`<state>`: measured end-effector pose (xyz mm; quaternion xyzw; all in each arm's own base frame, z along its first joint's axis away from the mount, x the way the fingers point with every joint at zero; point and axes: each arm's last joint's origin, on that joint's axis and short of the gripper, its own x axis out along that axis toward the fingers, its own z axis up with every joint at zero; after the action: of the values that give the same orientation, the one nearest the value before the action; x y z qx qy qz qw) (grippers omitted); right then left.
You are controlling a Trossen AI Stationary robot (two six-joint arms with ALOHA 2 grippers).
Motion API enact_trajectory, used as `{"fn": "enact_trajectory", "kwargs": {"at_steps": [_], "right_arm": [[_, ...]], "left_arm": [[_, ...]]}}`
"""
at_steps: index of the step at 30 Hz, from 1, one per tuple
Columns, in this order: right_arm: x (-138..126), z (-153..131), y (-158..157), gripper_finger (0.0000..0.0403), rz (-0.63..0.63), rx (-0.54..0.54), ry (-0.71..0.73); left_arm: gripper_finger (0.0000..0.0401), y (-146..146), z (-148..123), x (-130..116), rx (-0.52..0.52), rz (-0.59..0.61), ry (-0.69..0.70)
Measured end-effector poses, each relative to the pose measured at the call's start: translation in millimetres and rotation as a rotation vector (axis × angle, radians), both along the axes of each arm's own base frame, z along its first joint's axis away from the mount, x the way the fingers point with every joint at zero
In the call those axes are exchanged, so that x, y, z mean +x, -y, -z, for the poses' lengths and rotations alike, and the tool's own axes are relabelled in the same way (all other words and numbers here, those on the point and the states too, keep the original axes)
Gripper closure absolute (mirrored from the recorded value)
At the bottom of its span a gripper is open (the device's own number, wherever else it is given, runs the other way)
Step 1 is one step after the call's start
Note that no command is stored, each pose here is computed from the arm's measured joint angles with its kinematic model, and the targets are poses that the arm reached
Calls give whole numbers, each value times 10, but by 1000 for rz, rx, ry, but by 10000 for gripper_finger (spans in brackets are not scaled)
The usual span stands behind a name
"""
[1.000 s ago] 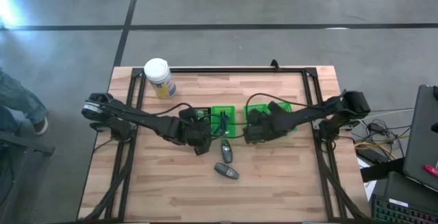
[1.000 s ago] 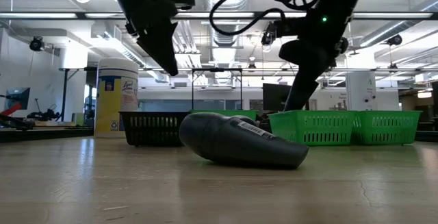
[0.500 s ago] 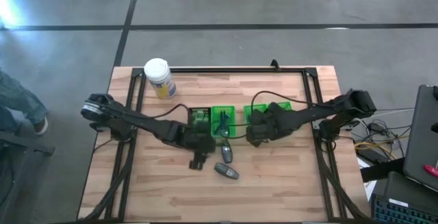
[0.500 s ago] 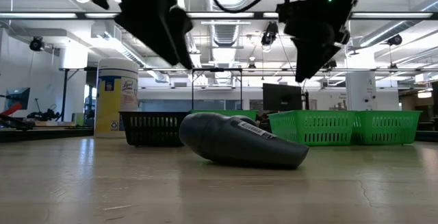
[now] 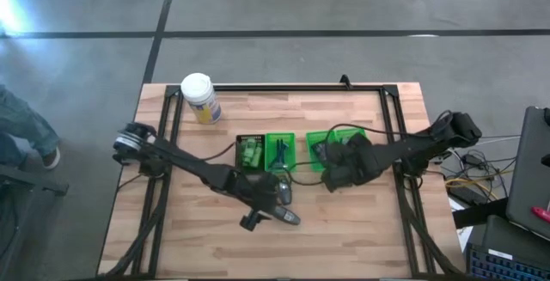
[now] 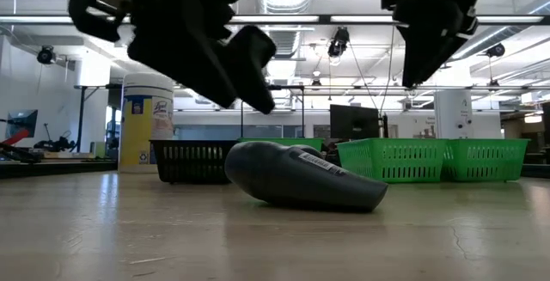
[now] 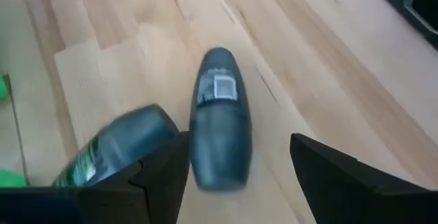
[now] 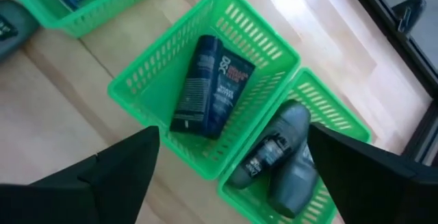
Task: Pick & Place Travel size toiletries
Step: Put the black deodorant into the right green bin
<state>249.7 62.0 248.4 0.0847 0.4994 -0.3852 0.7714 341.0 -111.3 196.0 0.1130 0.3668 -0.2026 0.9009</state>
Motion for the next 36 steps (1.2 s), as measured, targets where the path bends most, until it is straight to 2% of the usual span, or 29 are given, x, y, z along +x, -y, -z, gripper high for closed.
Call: {"fn": "enact_trajectory", "kwargs": {"at_steps": [8, 14, 20, 25, 30, 33, 36], "right_arm": [[-36, 4, -80, 32, -16, 0, -5], [-76, 3, -89, 32, -25, -13, -40], [-80, 3, -87, 32, -24, -14, -43], [-91, -3, -101, 32, -25, -19, -38], [-190, -95, -124, 40, 10, -36, 16], [-295, -186, -108, 47, 60, -30, 56], [-401, -271, -84, 55, 120, -16, 105]], "left_arm": [[132, 151, 131, 333, 43, -23, -93], [130, 195, 294, 477, 97, -44, -265], [144, 233, 320, 577, 86, -53, -271], [191, 204, 280, 569, 41, -114, -289], [191, 141, 72, 449, 9, -209, -304], [191, 70, -104, 273, -13, -327, -324], [191, -10, -326, 53, -106, -520, -276]]}}
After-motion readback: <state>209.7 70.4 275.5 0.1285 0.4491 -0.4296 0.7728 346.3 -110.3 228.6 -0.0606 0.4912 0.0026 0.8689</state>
